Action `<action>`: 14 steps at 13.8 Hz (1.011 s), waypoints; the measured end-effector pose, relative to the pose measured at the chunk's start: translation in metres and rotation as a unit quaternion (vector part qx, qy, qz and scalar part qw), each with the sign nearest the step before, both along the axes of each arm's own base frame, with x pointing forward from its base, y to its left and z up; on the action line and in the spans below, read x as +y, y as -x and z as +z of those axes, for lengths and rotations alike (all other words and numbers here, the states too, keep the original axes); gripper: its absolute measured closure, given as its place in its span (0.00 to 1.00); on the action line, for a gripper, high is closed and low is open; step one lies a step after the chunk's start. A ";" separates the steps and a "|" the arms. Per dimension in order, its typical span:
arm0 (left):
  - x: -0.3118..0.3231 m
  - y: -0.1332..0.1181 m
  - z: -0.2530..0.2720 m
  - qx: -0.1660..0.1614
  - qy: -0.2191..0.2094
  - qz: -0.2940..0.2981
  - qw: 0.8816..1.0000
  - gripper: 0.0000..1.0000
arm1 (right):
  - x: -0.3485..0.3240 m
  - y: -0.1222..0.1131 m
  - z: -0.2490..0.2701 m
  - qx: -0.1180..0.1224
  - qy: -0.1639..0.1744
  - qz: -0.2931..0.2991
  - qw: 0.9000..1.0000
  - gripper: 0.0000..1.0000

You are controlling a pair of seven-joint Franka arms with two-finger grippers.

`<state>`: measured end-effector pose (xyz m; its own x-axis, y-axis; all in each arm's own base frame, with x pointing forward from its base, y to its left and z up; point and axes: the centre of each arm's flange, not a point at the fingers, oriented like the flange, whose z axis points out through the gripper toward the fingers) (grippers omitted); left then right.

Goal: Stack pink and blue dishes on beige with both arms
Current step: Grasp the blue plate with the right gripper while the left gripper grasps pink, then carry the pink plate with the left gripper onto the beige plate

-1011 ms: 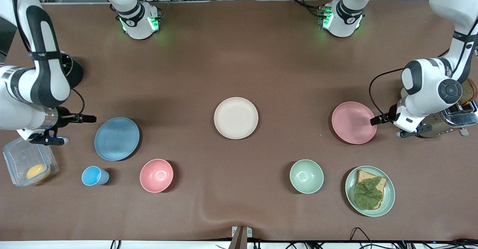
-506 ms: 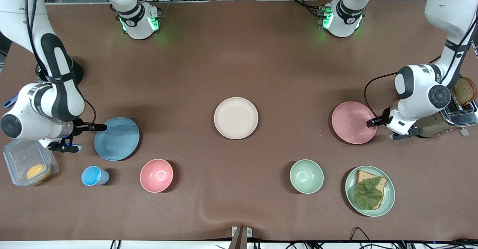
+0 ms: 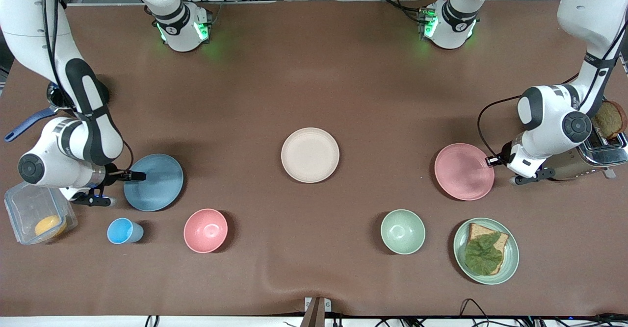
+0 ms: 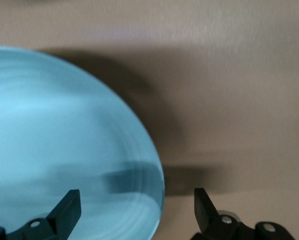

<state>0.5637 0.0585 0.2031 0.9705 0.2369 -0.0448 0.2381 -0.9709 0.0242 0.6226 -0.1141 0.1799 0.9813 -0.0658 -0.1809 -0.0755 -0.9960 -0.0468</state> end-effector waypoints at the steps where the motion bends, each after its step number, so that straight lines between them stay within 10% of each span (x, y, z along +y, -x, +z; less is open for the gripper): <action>1: -0.001 -0.001 0.002 -0.002 0.000 -0.001 1.000 0.96 | 0.000 -0.001 -0.003 -0.005 0.001 0.003 1.000 0.00; 6: -0.028 -0.012 0.051 -0.022 -0.001 -0.026 0.999 0.96 | 0.000 -0.003 -0.008 -0.009 0.002 0.009 1.000 0.05; 14: -0.114 -0.008 0.173 -0.047 0.024 -0.049 0.997 0.96 | -0.001 -0.007 -0.001 -0.015 -0.002 0.007 1.000 0.81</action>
<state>0.5718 -0.0557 0.3764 0.9893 0.1407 0.0391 0.1368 -0.9867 0.0883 0.6294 -0.1155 0.1785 0.9871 -0.0520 -0.1517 -0.0604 -0.9968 -0.0519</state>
